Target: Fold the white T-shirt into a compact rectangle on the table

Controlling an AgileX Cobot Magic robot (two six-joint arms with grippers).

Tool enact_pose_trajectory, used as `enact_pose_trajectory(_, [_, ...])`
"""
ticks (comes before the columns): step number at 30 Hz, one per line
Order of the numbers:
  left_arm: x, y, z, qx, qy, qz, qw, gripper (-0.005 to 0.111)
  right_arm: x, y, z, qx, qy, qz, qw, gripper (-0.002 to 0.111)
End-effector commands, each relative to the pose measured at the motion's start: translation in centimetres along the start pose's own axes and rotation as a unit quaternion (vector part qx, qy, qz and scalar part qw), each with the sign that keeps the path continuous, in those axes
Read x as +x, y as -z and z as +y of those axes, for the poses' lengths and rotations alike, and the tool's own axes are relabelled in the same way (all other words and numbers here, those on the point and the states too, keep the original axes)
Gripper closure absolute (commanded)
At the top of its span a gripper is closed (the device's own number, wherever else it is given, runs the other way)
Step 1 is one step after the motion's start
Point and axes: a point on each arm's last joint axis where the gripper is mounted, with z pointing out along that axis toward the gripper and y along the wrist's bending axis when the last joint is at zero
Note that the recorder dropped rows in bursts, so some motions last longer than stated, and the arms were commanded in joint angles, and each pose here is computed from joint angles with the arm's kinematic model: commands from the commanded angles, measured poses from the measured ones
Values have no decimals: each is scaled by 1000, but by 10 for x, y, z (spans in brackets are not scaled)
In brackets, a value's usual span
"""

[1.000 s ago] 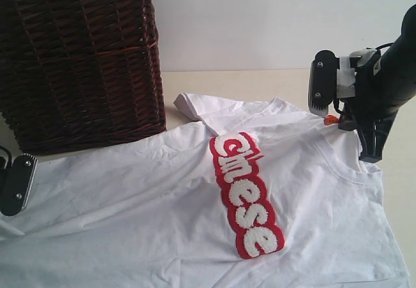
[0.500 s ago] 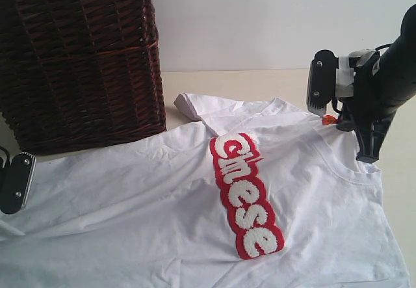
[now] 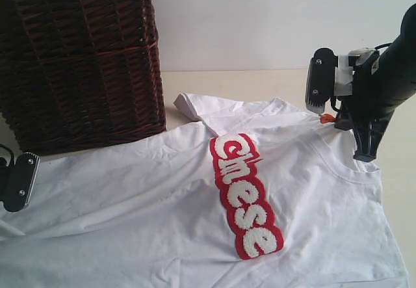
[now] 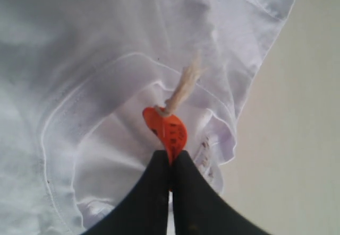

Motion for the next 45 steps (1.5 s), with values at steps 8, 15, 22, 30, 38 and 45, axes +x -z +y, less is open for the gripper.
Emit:
enact_pose_trajectory(8, [-6,-78,-58,181,66,12,981,1,-3,-1,0,1,-15,-15,1000,108])
enact_pose_trajectory(15, [-4,-89,-72,236,46,27,970,2,-3,-1,0,3,-14,-17,1000,108])
enact_pose_trajectory(22, [-18,-89,-58,206,18,22,978,2,-4,-1,0,4,-17,-21,1000,108])
enact_pose_trajectory(30, [-21,-88,-58,211,5,27,977,2,-4,-1,0,3,-21,-22,1000,108])
enact_pose_trajectory(38, [-20,-88,-59,215,7,28,976,2,-5,-1,0,4,-23,-24,999,108])
enact_pose_trajectory(45, [-22,-89,-55,192,-5,21,981,38,-5,-1,0,4,-29,-29,999,108])
